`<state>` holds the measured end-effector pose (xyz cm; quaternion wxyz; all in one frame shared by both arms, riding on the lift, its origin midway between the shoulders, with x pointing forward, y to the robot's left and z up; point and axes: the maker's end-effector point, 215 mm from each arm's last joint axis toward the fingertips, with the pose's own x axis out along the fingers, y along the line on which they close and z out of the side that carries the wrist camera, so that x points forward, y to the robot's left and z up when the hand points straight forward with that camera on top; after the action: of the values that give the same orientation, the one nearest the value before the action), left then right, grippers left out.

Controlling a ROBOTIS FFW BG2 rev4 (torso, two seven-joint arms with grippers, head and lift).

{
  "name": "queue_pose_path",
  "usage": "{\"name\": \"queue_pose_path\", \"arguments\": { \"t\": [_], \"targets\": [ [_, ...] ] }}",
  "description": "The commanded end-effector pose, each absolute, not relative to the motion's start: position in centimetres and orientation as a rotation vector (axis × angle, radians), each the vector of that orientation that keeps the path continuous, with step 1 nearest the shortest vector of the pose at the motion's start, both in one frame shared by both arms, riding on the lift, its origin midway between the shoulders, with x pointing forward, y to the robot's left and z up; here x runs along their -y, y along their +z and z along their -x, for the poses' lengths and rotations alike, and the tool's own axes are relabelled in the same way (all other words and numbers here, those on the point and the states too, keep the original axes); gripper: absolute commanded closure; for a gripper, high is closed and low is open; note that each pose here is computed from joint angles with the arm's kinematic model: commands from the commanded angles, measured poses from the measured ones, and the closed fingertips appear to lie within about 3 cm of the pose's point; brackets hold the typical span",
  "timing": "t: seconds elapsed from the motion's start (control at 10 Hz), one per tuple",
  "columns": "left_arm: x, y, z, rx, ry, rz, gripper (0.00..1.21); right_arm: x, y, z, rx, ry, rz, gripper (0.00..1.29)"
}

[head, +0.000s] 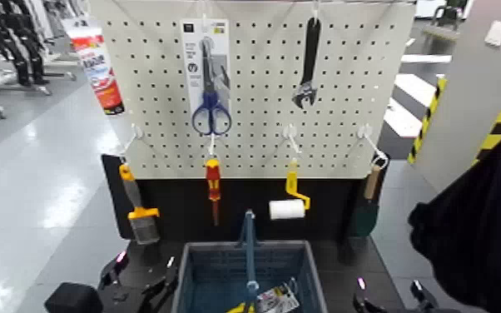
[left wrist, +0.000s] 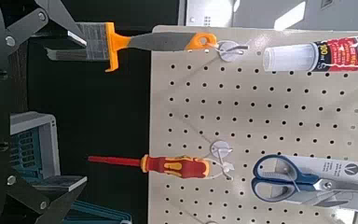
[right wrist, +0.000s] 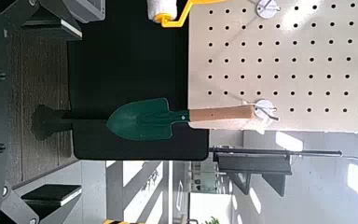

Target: Grasp the handle of the crate.

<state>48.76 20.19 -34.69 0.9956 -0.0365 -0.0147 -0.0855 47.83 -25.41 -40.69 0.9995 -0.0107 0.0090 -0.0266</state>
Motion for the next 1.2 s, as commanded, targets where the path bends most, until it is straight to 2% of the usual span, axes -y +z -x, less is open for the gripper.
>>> {"name": "queue_pose_path", "arguments": {
  "t": [0.1,0.3,0.7,1.0,1.2],
  "targets": [
    [-20.1,-34.8,-48.8,0.025,-0.178,0.079,0.27,25.3,-40.7,-47.8,-0.018,-0.052,0.021,0.14],
    [-20.0,-34.8,-48.9,0.021,-0.187,0.088,0.27,25.2,-40.7,-47.9,-0.019,-0.051,0.019,0.14],
    [-18.5,-34.1,-50.1,-0.021,-0.257,0.205,0.26,25.1,-41.0,-48.0,-0.026,-0.05,0.018,0.14],
    [-16.2,-33.8,-50.8,-0.109,-0.345,0.349,0.26,24.8,-40.9,-48.2,-0.027,-0.043,0.02,0.14],
    [-14.9,-34.0,-50.9,-0.188,-0.4,0.525,0.26,24.8,-40.8,-48.3,-0.027,-0.041,0.022,0.14]
  ]
}}
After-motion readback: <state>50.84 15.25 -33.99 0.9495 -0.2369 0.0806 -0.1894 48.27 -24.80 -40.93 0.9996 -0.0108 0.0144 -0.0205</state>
